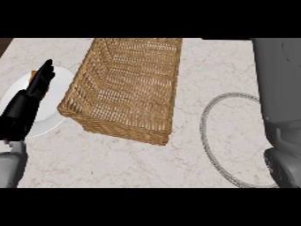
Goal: Pick the sweet potato from the placemat and place it in the basket
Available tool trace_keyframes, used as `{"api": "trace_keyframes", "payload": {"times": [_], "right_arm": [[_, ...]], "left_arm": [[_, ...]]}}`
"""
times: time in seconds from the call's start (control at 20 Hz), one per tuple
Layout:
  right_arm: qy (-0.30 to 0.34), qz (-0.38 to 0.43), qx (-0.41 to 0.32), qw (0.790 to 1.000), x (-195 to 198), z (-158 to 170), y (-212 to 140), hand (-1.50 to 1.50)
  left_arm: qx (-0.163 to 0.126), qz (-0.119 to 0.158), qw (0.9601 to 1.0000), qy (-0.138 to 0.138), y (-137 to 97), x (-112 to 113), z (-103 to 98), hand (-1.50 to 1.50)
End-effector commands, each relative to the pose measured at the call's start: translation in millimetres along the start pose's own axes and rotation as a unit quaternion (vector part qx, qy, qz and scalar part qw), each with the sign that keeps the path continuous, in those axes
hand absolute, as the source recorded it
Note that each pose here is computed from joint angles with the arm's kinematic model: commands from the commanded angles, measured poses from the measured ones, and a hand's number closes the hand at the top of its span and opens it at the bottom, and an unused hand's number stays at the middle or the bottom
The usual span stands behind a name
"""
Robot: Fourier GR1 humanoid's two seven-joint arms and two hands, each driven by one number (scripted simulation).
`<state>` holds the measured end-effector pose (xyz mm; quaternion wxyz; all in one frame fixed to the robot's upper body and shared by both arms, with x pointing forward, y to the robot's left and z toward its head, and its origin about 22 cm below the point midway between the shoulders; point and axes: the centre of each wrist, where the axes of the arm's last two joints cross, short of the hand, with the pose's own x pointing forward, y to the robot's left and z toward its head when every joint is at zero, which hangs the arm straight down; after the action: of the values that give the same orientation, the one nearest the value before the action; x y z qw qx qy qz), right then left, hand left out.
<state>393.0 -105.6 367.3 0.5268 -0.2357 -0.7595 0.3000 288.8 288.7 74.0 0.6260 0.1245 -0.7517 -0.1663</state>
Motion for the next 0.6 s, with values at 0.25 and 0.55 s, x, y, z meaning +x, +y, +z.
{"api": "trace_keyframes", "payload": {"times": [0.25,0.55], "right_arm": [[0.049,0.016,0.081,0.995,41,-21,51,1.5],[0.094,0.034,0.128,0.987,43,-33,82,1.5]], "left_arm": [[-0.001,-0.003,1.0,0.001,7,-8,-5,0.0],[-0.002,0.001,0.9998,-0.019,-1,12,-9,0.0]]}}
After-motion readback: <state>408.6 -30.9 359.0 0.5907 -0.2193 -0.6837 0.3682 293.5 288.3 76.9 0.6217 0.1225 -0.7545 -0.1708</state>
